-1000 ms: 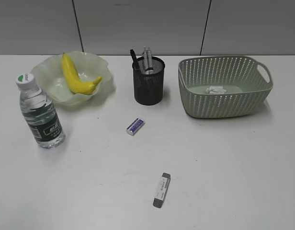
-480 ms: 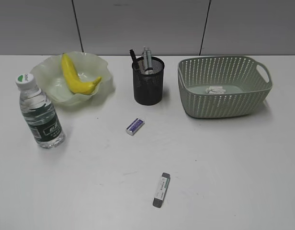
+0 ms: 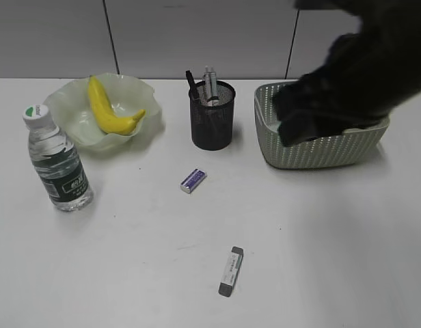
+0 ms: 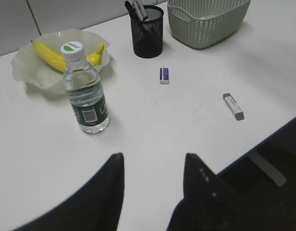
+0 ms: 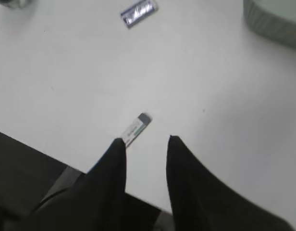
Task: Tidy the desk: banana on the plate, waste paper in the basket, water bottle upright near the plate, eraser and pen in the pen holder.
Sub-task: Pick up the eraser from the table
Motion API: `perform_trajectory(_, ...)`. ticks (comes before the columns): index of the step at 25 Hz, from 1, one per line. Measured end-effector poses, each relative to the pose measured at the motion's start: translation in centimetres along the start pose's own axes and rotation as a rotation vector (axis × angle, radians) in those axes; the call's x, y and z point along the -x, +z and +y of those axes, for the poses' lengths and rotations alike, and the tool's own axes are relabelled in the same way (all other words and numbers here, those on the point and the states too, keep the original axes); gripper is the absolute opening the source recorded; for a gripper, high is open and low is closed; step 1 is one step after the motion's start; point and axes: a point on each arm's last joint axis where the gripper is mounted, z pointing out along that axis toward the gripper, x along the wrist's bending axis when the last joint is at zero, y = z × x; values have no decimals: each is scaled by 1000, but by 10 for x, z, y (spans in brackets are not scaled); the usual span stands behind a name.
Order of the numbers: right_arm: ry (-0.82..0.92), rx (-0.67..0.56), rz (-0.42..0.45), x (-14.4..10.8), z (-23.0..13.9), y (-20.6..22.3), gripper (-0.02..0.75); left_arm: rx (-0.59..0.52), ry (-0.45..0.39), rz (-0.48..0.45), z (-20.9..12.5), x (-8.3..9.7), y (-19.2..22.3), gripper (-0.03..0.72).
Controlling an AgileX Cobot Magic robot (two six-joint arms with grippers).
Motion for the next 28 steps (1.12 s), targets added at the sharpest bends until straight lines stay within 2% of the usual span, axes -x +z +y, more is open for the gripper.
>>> perform_trajectory(4, 189, -358, -45, -6, 18, 66, 244, -1, 0, 1, 0, 0, 0, 309)
perform_trajectory(9, 321, -579, -21, -14, 10, 131, 287, -1, 0, 1, 0, 0, 0, 309)
perform_trajectory(12, 357, -614, -53, -21, 2, 148, 362, -1, 0, 1, 0, 0, 0, 309)
perform_trajectory(15, 351, -569, -75, -35, -2, 157, 407, -1, 0, 1, 0, 0, 0, 309)
perform_trajectory(19, 349, -586, -119, -44, -12, 173, 417, -1, 0, 1, 0, 0, 0, 309)
perform_trajectory(23, 354, -617, -186, -36, -19, 188, 417, -1, 1, 1, 0, 0, 0, 309)
perform_trajectory(28, 357, -638, -213, -31, -23, 200, 417, -1, 1, 1, 0, 0, 0, 309)
